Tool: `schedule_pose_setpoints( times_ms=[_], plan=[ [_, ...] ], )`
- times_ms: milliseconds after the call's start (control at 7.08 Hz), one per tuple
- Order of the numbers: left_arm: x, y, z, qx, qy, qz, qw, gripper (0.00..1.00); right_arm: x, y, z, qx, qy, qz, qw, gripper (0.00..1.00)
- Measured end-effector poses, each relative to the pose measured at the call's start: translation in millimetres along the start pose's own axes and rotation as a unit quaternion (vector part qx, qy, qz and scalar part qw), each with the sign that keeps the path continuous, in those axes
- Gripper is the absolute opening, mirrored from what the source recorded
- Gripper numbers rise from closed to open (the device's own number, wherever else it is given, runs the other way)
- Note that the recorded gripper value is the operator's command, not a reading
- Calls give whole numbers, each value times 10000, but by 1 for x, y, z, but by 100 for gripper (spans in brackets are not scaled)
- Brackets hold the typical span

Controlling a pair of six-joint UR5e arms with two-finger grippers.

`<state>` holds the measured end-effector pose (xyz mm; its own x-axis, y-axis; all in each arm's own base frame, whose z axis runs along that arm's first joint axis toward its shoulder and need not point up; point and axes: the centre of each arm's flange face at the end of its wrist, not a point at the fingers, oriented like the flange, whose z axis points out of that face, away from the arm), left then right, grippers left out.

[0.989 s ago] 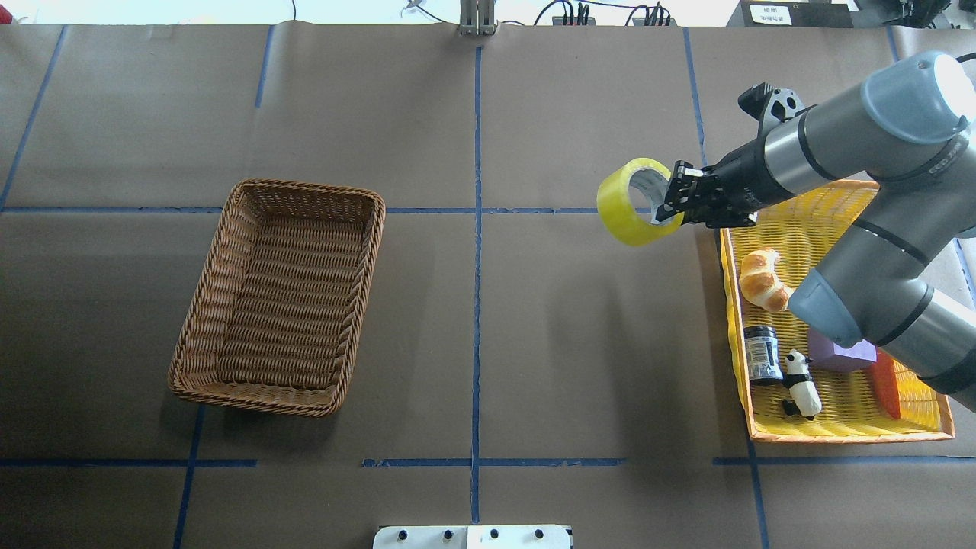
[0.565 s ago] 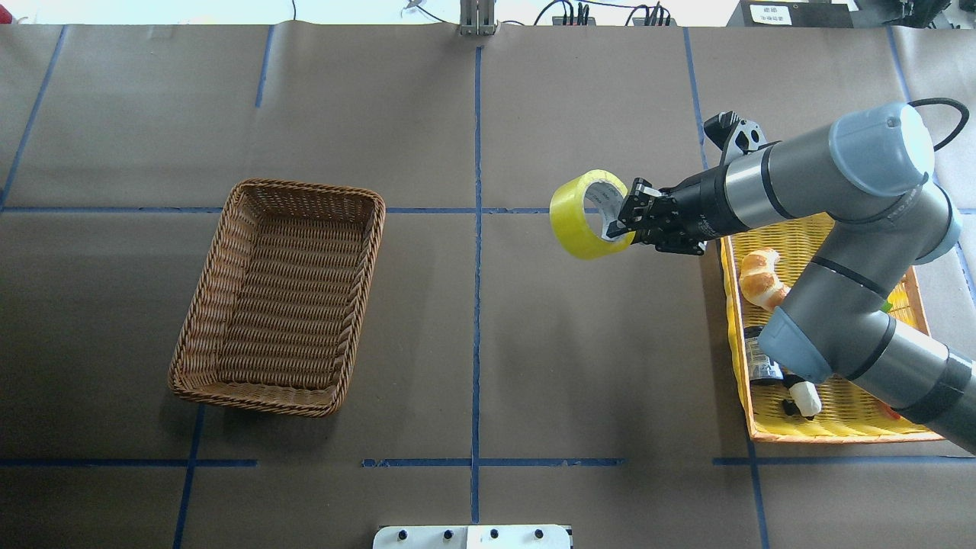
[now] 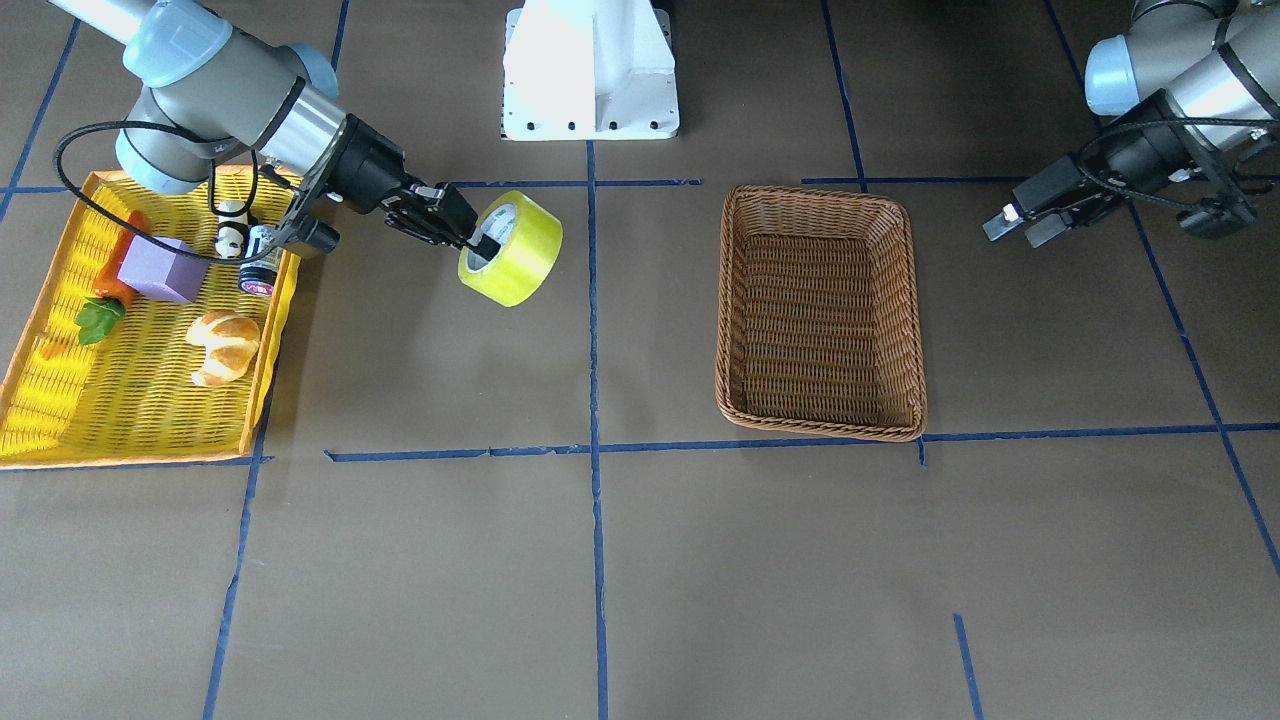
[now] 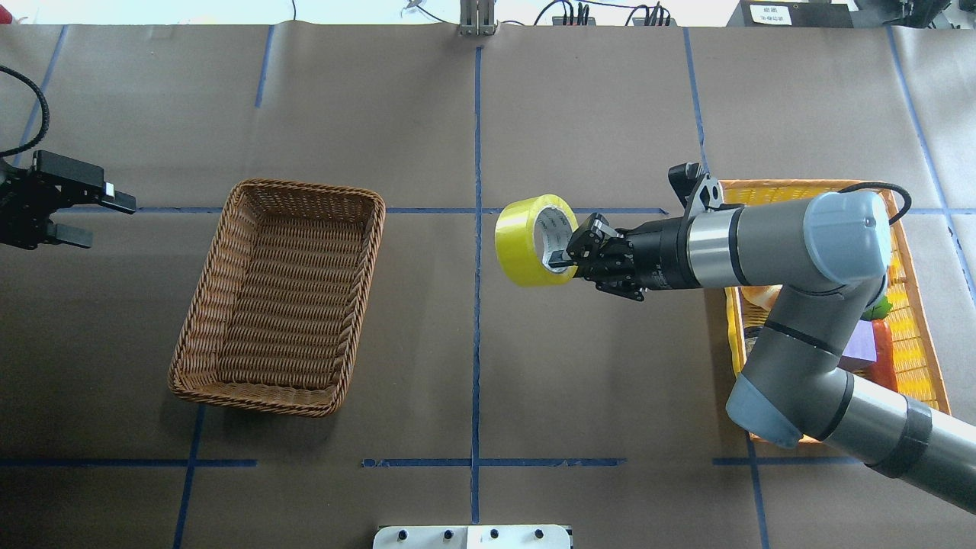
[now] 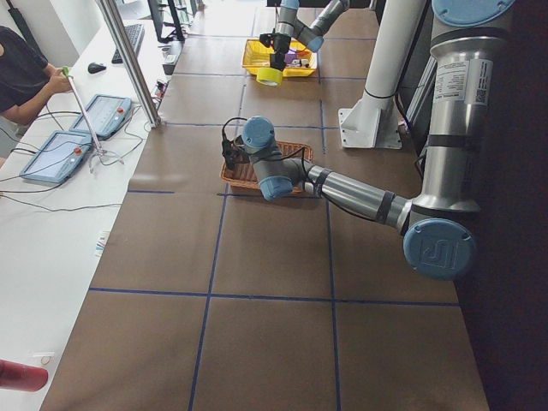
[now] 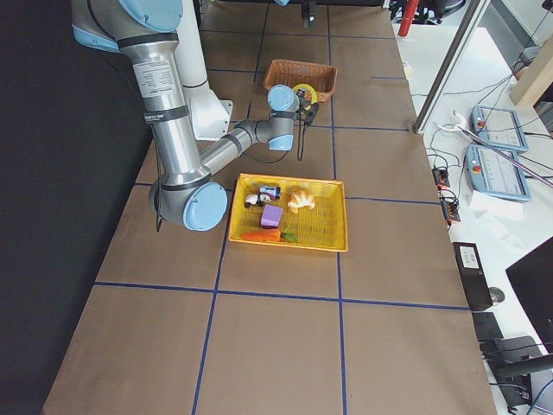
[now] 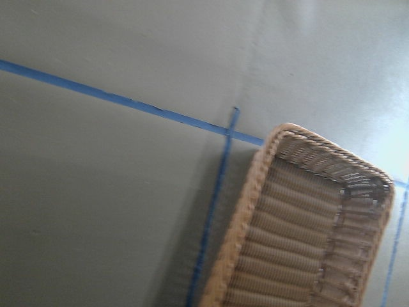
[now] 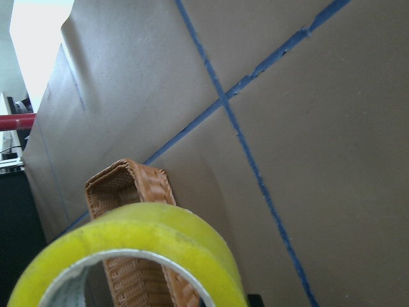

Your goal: Move tape to another basket

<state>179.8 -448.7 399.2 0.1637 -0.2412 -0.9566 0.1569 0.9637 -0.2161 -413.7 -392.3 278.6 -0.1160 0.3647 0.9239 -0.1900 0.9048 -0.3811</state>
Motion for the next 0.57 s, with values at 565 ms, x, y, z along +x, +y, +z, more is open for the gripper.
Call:
schedule_pose_setpoints(
  times_ms=[565],
  plan=[
    [63, 74, 46, -269, 1856, -601, 9804, 100, 4, 60, 2, -516, -1358, -30, 9894, 0]
  ],
)
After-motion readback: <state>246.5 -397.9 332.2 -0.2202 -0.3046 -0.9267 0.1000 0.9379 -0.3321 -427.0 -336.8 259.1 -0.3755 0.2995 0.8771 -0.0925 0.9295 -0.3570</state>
